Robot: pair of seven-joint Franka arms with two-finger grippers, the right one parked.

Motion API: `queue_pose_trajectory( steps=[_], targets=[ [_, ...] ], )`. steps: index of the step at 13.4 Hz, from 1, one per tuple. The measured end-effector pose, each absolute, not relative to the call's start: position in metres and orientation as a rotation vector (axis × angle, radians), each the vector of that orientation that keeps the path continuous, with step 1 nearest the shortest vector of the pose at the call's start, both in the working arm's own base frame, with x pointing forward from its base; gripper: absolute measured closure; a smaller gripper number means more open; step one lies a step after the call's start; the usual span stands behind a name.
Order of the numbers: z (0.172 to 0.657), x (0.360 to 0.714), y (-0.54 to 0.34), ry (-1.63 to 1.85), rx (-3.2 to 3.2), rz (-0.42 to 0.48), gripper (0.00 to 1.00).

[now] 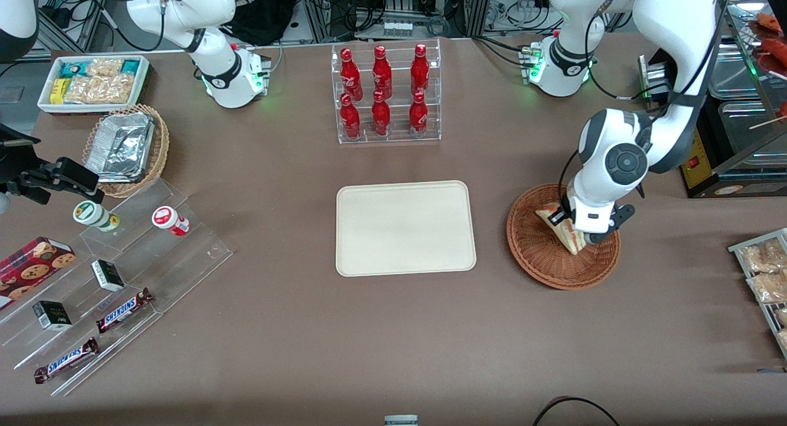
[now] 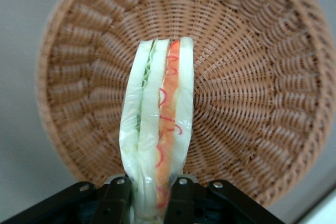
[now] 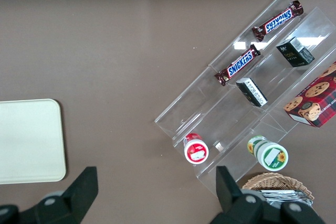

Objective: Place sandwich from basket to tray
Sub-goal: 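Close the left gripper on the sandwich and lift it, then carry the sandwich with the left gripper over the cream tray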

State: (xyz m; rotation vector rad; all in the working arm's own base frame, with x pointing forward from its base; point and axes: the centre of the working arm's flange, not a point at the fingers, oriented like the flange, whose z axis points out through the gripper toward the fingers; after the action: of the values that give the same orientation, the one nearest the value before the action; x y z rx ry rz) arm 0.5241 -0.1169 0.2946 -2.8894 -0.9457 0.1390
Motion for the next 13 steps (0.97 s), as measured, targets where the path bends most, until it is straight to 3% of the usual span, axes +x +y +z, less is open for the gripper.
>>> queue_pose_trajectory(
  steps=[6, 9, 13],
  targets=[
    [0.436, 0.551, -0.211, -0.75, -2.931, 0.103, 0.85],
    [0.439, 0.544, -0.283, -0.596, -2.995, 0.1, 0.85],
    [0.405, 0.544, -0.373, -0.45, -3.093, 0.152, 0.85]
  ],
)
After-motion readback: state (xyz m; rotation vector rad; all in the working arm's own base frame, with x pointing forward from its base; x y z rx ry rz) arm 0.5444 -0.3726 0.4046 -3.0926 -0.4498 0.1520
